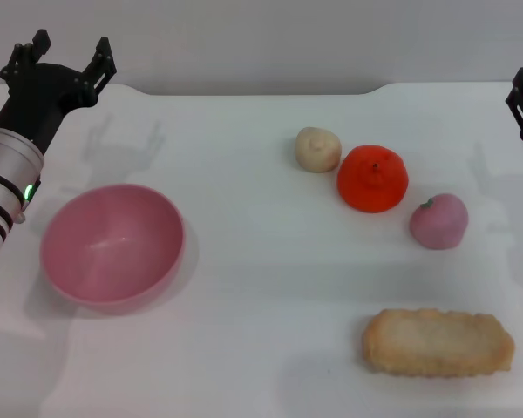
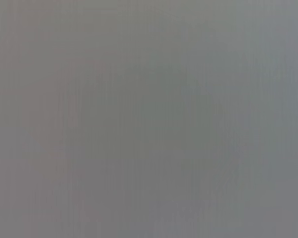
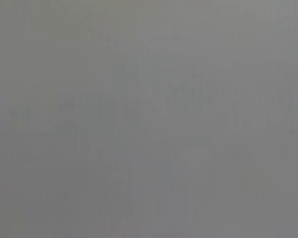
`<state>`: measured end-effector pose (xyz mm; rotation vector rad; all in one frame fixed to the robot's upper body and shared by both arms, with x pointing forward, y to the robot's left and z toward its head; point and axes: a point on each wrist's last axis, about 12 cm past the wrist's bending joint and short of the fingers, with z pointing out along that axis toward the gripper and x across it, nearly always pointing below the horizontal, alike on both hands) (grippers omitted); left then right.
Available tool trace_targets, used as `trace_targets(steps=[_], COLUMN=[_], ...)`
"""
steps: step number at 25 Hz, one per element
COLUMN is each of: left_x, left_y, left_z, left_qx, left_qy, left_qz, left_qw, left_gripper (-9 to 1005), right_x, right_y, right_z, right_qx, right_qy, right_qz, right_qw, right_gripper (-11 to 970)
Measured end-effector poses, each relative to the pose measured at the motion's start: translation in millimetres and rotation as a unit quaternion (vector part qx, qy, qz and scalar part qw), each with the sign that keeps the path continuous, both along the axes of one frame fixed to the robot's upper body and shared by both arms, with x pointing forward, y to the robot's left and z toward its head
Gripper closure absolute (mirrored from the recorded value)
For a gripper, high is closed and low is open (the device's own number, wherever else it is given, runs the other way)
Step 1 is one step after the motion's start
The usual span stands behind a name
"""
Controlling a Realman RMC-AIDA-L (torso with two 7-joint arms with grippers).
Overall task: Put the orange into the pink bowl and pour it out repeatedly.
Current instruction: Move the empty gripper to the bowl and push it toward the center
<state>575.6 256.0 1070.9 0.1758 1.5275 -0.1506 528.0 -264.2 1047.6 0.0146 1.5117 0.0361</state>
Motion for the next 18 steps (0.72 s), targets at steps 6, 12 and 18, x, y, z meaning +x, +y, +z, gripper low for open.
trace_targets(steps=[6, 12, 18], left_x=[-0.9, -1.6, -1.8], left_y=[0.4, 0.1, -0.6], left_z=[0.8, 0.8, 0.6], left_qx=[-0.001, -0.002, -0.001], left_qy=[-0.002, -0.003, -0.002], left_qz=[0.000, -0.001, -0.002], left_qw=[1.000, 1.000, 1.000], left_gripper=[164, 165, 165], right_x=[-1.9, -2.2, -2.1], right_y=[1.5, 1.6, 1.8], right_z=[-2.6, -3.2, -3.2], right_qx=[-0.002, -0.003, -0.003], right_qy=[0.004, 0.006, 0.005], right_qz=[0.004, 0.004, 0.004], right_qw=[1.000, 1.000, 1.000], right_gripper=[165, 165, 165])
